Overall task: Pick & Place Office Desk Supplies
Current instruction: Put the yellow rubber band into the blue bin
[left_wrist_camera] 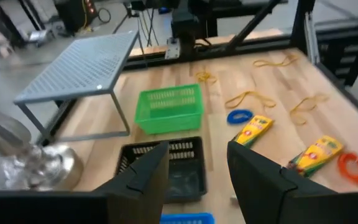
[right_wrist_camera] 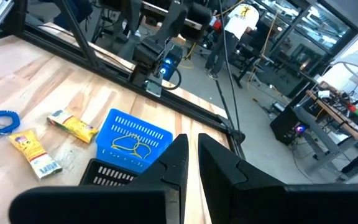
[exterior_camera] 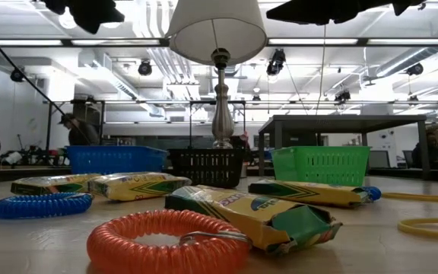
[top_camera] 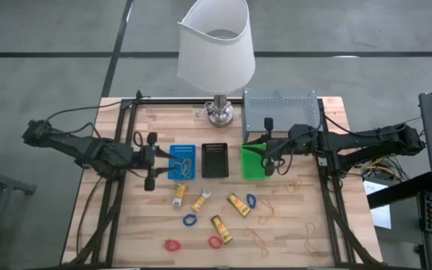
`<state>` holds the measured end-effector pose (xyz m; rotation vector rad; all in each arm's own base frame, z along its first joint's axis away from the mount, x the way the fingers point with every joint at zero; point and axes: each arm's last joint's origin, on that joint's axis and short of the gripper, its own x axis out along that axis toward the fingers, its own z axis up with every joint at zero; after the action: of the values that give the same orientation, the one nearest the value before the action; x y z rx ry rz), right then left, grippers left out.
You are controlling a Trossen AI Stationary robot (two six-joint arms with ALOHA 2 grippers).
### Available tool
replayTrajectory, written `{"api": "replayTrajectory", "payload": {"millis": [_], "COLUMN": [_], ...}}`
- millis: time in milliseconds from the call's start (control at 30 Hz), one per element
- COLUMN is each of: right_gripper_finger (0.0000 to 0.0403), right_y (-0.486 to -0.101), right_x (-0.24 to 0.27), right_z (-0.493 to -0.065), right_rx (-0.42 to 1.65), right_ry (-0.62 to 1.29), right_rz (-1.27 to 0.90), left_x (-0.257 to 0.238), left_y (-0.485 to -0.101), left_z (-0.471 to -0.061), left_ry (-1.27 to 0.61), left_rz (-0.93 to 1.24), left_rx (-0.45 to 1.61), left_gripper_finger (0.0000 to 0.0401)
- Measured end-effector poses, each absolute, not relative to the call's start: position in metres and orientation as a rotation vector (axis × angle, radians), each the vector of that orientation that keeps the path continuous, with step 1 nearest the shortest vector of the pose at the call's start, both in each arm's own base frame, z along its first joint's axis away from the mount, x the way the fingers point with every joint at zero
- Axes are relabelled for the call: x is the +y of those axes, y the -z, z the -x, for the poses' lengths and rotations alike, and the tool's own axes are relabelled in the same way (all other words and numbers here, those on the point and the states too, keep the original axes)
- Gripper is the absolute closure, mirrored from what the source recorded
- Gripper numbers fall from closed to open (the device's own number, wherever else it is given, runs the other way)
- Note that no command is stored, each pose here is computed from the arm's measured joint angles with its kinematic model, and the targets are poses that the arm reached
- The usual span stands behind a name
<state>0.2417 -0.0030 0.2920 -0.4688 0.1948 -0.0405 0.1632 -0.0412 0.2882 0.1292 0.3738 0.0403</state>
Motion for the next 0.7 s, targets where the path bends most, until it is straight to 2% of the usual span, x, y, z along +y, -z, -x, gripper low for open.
{"api": "replayTrajectory", "payload": {"millis": [167,233,333,467,600,700], "right_gripper_finger": [0.0369,0.0369,0.0369,0.0369,0.0369,0.0369], "right_y": [-0.29,-0.29,-0.292,-0.292,-0.296,-0.313], "right_x": [-0.003,-0.002,0.0,0.005,0.009,0.013], "right_z": [-0.241,-0.241,-0.242,-0.242,-0.24,-0.235], "right_rx": [0.212,0.204,0.183,0.201,0.183,0.153], "right_ry": [0.043,0.047,-0.011,-0.055,-0.079,-0.197], "right_rz": [0.349,0.172,-0.207,-0.53,-0.596,-0.595], "left_x": [-0.041,-0.042,-0.042,-0.042,-0.041,-0.041], "left_y": [-0.288,-0.287,-0.288,-0.288,-0.287,-0.286], "left_z": [-0.164,-0.165,-0.166,-0.165,-0.165,-0.164], "left_ry": [-0.046,-0.044,-0.038,-0.041,-0.042,-0.042], "left_rz": [-0.101,-0.116,-0.15,-0.144,-0.147,-0.151], "left_rx": [0.376,0.375,0.369,0.366,0.381,0.392], "left_gripper_finger": [0.0233,0.0233,0.0233,0.0233,0.0233,0.0233]}}
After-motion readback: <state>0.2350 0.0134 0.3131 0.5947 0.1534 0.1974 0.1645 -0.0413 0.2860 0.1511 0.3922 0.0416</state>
